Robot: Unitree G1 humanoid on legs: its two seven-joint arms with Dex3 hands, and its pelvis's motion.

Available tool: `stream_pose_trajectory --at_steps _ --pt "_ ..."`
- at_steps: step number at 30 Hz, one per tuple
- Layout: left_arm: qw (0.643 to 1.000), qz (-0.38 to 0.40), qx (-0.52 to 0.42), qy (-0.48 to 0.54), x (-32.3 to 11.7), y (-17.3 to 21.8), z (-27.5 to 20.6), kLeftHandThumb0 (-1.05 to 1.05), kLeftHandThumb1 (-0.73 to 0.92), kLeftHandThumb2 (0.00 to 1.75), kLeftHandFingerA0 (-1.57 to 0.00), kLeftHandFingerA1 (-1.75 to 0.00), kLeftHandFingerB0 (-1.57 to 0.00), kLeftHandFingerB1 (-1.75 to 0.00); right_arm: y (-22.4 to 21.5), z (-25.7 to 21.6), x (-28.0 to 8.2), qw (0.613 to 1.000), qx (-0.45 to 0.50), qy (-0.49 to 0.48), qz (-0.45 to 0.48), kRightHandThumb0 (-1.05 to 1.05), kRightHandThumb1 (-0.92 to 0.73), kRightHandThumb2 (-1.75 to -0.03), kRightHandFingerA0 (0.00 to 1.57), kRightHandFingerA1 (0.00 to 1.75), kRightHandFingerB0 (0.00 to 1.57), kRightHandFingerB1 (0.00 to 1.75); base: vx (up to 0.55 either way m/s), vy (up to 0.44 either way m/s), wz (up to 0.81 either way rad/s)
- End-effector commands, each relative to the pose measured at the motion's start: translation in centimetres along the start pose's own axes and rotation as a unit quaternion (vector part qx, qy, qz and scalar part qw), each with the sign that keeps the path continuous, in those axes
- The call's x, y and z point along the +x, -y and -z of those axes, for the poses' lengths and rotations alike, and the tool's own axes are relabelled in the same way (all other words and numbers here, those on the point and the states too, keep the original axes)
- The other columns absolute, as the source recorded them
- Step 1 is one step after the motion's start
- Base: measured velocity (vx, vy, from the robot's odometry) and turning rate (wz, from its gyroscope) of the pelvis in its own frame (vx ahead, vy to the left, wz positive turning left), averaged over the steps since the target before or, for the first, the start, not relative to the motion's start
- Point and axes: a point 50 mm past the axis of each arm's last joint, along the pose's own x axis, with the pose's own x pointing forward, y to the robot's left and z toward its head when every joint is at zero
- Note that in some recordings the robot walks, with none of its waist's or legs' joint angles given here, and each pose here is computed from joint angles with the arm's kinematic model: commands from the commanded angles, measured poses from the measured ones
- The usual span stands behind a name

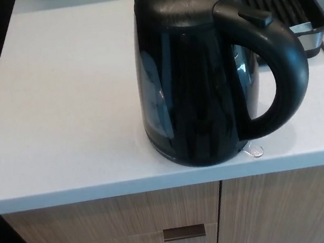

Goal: Pick up a kettle using the right hand on left side of the counter and then walk right towards the kettl base and turn on the kettle

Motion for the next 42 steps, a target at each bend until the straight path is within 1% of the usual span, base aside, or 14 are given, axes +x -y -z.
stream_pose_trajectory --at_steps 1,5,6,8,12,18,22,23,26,27,32,33,35,42 --pt "0.997 -0.028 -0.035 0.062 0.0 -0.7 -1.2 0.21 0.62 1.00 -0.91 -1.13 -0.74 -0.88 0.6 -0.3 0.0 0.999 0.033 0.030 0.027 -0.11 -0.73 -0.61 0.81 0.51 0.61 0.45 0.00 0.000 0.00" --pt "0.997 -0.028 -0.049 0.059 0.0 -0.7 -1.1 0.21 0.62 1.00 -0.91 -1.13 -0.74 -0.88 0.7 -0.2 -0.1 0.999 0.035 0.029 0.027 -0.11 -0.73 -0.61 0.81 0.51 0.61 0.45 0.00 0.000 0.00" --pt "0.997 -0.026 -0.047 0.062 0.0 -0.8 -1.0 0.23 0.54 1.13 -0.98 -1.04 -0.76 -0.87 0.9 -0.1 -0.2 0.999 0.031 0.032 0.028 -0.11 -0.72 -0.62 0.79 0.50 0.58 0.45 0.00 0.000 0.00" --pt "0.996 -0.028 -0.056 0.060 -0.1 -0.9 -0.8 0.23 0.59 1.02 -0.87 -1.13 -0.73 -0.89 1.2 0.2 -0.3 0.999 0.028 0.032 0.027 -0.11 -0.72 -0.64 0.74 0.49 0.56 0.44 0.00 0.000 0.00" --pt "0.992 -0.033 -0.078 0.089 -0.1 -1.9 -2.5 0.34 0.55 1.28 -0.87 -1.24 -0.75 -0.95 3.4 -0.3 -0.4 0.995 0.044 0.062 0.070 -0.08 -0.72 -0.68 0.73 0.47 0.42 0.36 0.00 0.000 0.00" --pt "0.987 -0.052 -0.096 0.115 0.0 -3.5 -3.8 0.23 0.58 1.24 -0.91 -1.23 -0.77 -0.97 6.9 -1.5 -1.9 0.974 0.095 0.143 0.150 -0.07 -0.71 -0.64 0.68 0.48 0.37 0.35 0.00 0.000 0.00" --pt "0.987 -0.059 -0.089 0.120 0.1 -4.2 -3.8 0.26 0.55 1.21 -0.99 -1.08 -0.80 -0.91 9.2 -2.1 -3.1 0.969 0.081 0.184 0.141 -0.33 -0.63 -0.59 0.52 0.42 0.26 0.29 0.00 0.000 0.00" --pt "0.988 -0.053 -0.087 0.118 0.2 -4.0 -3.8 0.37 0.48 1.29 -0.90 -1.20 -0.78 -0.95 10.4 -3.1 -4.4 0.963 0.103 0.219 0.118 -0.52 -0.57 -0.60 0.25 0.37 0.08 0.20 0.00 0.000 0.00" --pt "0.988 -0.051 -0.094 0.107 0.3 -3.6 -3.4 0.36 0.50 1.22 -0.91 -1.24 -0.78 -0.97 11.4 -5.2 -6.7 0.951 0.116 0.270 0.094 -0.73 -0.58 -0.58 0.09 0.34 0.00 0.20 0.00 0.000 0.00" --pt "0.989 -0.051 -0.092 0.106 0.2 -3.5 -3.3 0.40 0.50 1.25 -0.95 -1.14 -0.80 -0.93 11.6 -5.9 -7.5 0.948 0.115 0.282 0.092 -0.75 -0.47 -0.87 0.06 0.25 0.00 0.15 0.00 0.000 0.00" --pt "0.989 -0.051 -0.090 0.106 0.2 -3.4 -3.2 0.40 0.50 1.25 -0.95 -1.14 -0.80 -0.93 11.8 -6.8 -8.8 0.945 0.117 0.293 0.086 -0.75 -0.47 -0.87 0.06 0.25 0.00 0.15 0.00 0.000 0.00" --pt "0.989 -0.050 -0.091 0.103 0.1 -3.1 -3.0 0.43 0.49 1.35 -0.98 -1.18 -0.80 -0.95 12.2 -8.1 -10.5 0.934 0.125 0.326 0.080 -0.85 -0.52 -0.89 0.01 0.06 0.00 0.09 0.00 0.000 0.00" --pt "0.991 -0.045 -0.081 0.098 0.0 -2.4 -2.8 0.35 0.51 1.25 -0.94 -1.13 -0.78 -0.92 12.7 -10.7 -14.7 0.904 0.124 0.405 0.062 -0.91 -0.55 -0.86 0.00 0.00 0.00 0.02 0.00 0.000 0.00" --pt "0.991 -0.045 -0.086 0.087 -0.1 -2.4 -1.9 0.34 0.51 1.27 -0.95 -1.16 -0.80 -0.94 14.7 -10.8 -18.8 0.891 0.098 0.436 0.079 -1.05 -0.64 -0.94 0.00 0.03 0.00 0.00 0.00 0.000 0.00"
